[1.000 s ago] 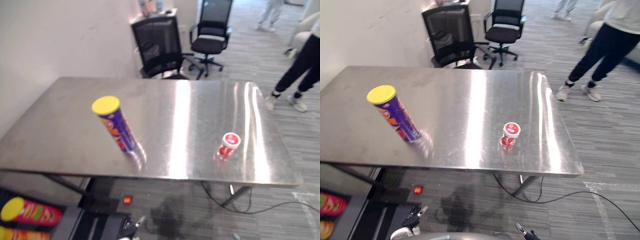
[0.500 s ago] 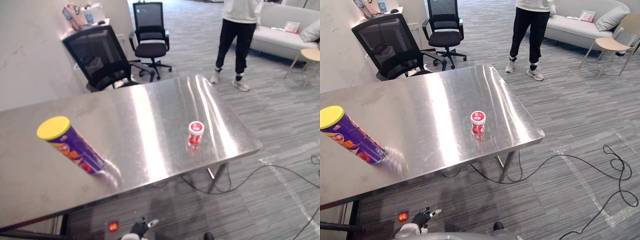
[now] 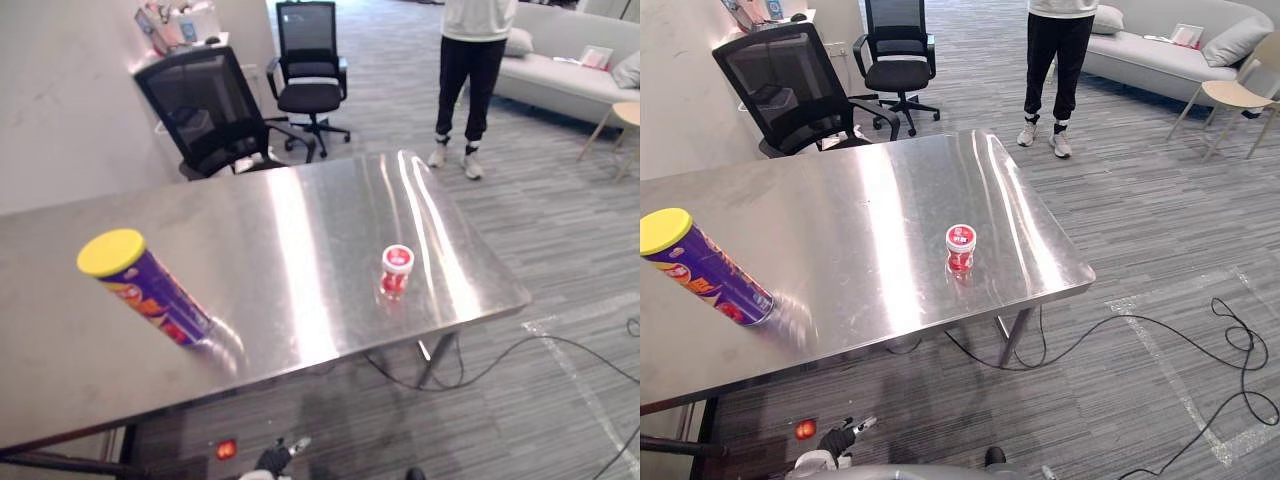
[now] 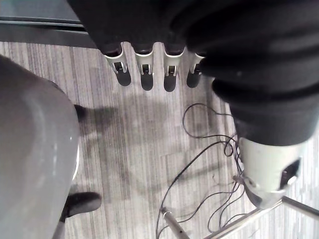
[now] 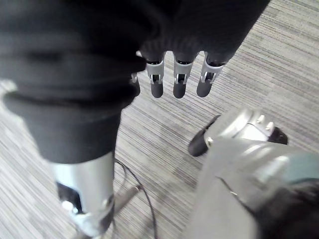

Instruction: Put the gum and the chips on the shelf.

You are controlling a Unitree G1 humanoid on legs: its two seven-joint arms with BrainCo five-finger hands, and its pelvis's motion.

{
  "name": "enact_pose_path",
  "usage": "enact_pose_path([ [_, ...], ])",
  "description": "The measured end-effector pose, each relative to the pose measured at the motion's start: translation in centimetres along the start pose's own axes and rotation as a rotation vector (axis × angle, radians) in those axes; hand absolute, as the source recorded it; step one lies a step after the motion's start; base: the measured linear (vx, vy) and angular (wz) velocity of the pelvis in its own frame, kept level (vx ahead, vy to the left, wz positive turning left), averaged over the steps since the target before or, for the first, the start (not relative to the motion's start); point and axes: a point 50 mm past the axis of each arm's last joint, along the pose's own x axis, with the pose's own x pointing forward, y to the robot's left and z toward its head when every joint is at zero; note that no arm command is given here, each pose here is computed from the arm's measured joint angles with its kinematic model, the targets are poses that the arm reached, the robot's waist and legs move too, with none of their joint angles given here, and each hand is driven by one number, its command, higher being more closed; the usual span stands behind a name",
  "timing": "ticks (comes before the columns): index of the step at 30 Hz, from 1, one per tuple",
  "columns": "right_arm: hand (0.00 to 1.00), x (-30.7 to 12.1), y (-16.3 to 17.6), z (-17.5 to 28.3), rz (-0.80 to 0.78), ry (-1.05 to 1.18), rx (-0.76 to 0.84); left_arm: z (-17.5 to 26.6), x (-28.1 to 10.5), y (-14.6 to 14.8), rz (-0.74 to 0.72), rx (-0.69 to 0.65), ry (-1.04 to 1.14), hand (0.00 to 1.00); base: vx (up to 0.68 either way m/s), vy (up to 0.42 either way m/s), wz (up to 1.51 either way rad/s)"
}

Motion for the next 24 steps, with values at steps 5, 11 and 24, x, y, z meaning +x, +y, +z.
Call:
enact_pose_path([
  [5,0.00,0.0,-2.1,3.5,-0.086,-0.133,0.146,-0.6,-0.2,1.2,0.048,-0.094,0.011,0.00,-0.06,-0.030,-0.18],
  [11,0.00,-3.7,-0.1,14.4,-0.008,-0.659,0.137,-1.2,-0.5,1.5,0.069,-0.136,0.010,0.00,-0.05,-0.038,-0.08],
  [24,0.00,-14.8,1.5,25.3,-0.056,-1.351,0.176,-2.2,-0.9,1.1,0.067,-0.144,0.015,0.00,0.01,-0.033,0.09],
])
